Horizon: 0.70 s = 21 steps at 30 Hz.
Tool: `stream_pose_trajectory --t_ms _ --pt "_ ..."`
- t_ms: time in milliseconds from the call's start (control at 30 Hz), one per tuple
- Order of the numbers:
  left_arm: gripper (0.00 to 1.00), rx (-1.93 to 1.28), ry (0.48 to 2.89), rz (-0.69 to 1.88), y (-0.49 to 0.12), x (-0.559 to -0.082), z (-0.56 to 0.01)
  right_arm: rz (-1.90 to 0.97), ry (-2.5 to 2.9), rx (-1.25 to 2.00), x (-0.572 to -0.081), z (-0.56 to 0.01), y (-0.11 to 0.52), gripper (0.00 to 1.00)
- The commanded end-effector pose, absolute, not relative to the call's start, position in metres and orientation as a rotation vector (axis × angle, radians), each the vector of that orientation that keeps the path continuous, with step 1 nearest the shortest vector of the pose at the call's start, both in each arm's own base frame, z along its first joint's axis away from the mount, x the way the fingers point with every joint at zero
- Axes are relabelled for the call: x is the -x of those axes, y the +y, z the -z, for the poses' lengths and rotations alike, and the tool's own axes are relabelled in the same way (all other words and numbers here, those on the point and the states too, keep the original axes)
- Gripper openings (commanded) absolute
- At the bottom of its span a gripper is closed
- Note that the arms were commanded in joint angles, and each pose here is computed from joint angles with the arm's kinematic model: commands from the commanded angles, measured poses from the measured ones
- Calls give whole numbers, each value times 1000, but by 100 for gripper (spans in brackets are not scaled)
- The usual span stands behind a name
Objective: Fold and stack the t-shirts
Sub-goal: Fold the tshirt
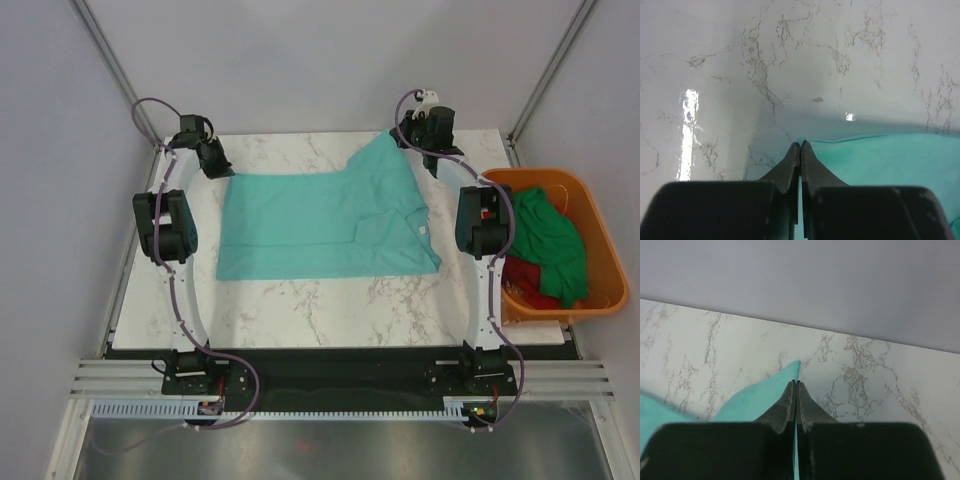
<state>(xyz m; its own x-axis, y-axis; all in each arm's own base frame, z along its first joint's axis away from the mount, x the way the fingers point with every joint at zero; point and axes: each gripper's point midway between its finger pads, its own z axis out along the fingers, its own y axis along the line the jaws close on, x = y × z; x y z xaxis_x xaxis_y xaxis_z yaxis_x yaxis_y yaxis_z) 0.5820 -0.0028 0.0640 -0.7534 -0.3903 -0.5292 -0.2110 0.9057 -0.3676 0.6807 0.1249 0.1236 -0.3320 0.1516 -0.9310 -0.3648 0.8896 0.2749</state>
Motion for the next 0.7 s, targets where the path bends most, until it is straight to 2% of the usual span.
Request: stream_pose_trajectory --t_ms 0,333,667 --pt "2 422 2360 378 1 -579 -113 -471 1661 247 -674 -196 125 0" --pt "2 405 2375 350 2 -556 -121 -425 1699 303 -611 -196 116 0" --pt "2 394 2426 334 1 -513 -120 -354 1758 254 -555 -208 98 0"
